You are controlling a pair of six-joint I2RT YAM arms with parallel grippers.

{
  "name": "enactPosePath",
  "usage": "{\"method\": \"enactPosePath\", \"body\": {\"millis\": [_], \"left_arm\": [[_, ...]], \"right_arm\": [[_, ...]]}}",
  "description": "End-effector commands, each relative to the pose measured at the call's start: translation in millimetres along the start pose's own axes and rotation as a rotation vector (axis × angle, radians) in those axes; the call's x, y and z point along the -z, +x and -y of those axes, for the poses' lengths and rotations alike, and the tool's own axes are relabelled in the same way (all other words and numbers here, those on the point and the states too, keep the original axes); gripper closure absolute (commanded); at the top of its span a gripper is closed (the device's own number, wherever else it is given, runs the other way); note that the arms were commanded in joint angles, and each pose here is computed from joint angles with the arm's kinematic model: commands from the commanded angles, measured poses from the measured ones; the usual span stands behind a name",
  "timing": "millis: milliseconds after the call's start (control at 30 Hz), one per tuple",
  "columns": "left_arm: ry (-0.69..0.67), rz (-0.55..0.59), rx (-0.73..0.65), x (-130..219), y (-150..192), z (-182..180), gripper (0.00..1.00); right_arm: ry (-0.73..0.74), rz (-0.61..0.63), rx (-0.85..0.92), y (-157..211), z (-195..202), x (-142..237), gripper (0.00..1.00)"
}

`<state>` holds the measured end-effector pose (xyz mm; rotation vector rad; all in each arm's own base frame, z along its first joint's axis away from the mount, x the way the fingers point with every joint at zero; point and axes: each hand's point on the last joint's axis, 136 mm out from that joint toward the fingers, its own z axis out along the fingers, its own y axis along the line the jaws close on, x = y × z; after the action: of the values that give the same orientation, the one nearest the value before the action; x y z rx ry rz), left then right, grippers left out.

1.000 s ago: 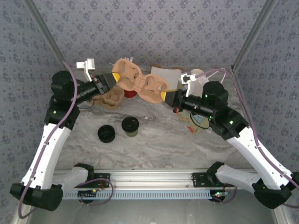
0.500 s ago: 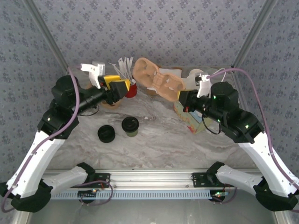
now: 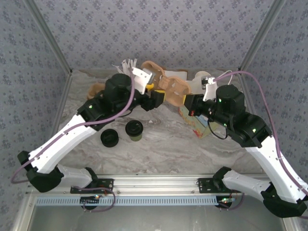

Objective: Pack the takeout coffee

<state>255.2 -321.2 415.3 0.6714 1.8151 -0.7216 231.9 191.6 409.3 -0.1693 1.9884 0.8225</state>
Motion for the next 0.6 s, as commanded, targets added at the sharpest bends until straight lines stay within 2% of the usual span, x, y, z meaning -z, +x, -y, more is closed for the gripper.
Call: {"method": "enactPosePath", "body": {"millis": [0, 433, 567], "left_arm": [[-0.044, 0.037, -0.074, 0.5, -15.7, 1.2, 0.37], [-0.082, 0.024, -0.081, -36.0, -15.5, 2.3, 0.4], [-0.087, 0.012, -0.079, -42.2, -14.1, 2.0, 0.48]], "right_arm": [[-0.026, 0.007, -0.024, -5.1, -7.2, 7.4, 1.0], [-0.053, -0.038, -0.033, 5.4, -10.8, 6.6, 1.0], [-0.05, -0.04, -0.026, 6.6, -9.7, 8.4, 1.0]]}}
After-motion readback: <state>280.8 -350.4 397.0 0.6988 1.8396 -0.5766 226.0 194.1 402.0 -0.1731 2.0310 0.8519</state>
